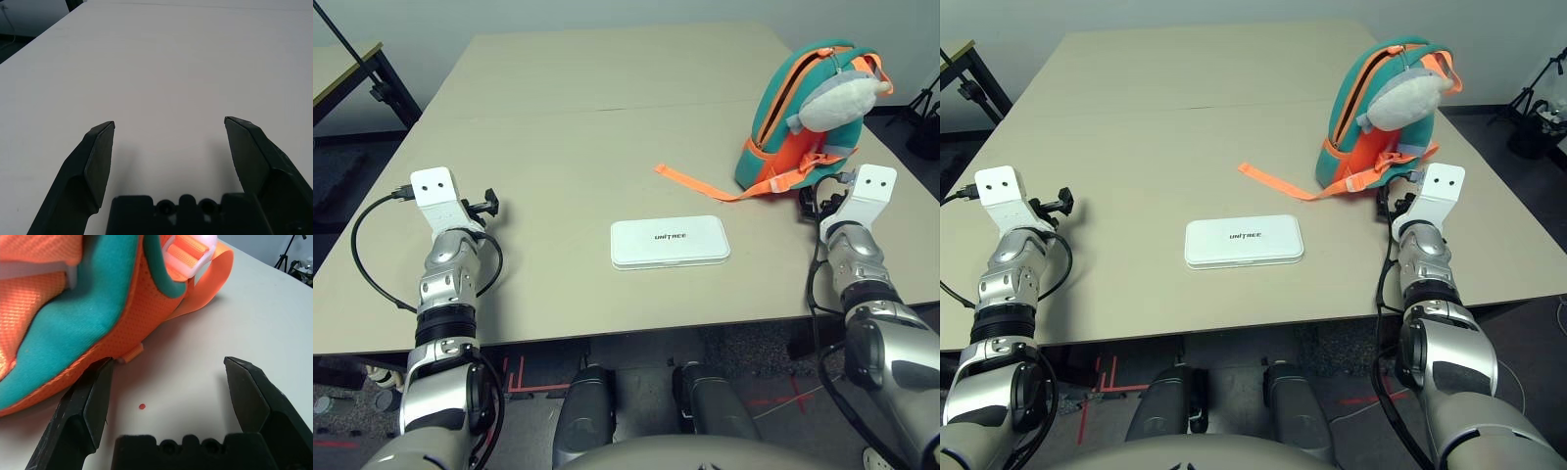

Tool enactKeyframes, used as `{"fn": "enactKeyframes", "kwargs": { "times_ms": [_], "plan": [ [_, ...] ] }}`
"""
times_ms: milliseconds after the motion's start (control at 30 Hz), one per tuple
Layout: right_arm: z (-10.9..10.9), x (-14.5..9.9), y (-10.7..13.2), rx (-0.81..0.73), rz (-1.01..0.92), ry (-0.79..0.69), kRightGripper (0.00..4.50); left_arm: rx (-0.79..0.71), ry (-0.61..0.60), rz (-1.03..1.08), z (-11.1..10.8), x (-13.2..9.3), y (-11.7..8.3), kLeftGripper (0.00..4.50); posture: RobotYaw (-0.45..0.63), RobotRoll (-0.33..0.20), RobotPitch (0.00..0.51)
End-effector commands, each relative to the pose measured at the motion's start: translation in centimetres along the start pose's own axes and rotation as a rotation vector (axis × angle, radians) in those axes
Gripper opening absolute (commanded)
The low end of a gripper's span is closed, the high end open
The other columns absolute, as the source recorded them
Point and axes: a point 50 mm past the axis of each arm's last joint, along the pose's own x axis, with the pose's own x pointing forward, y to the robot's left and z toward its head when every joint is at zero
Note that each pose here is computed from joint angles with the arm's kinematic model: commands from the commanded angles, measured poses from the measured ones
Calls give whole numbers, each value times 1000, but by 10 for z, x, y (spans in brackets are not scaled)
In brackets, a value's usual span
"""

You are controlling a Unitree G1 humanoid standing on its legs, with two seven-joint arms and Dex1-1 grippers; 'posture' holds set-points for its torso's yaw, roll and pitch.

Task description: Put the pencil case into the backpack and zip it.

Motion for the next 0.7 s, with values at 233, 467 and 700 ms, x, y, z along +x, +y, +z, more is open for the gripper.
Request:
{"fn": "enactKeyframes", "kwargs": {
  "times_ms": [233,467,700],
  "plan": [
    [7,-2,-7,-31,30,-35,4460,10,-10,-38,3,-3,1,4500,-52,0,82],
    [22,-33,-51,-187,235,-3,4460,18,-8,-223,26,-2,2,4500,-75,0,79],
    [57,-84,-47,-273,567,87,4460,-189,223,-706,44,-21,-32,4500,-145,0,91]
  ]
}}
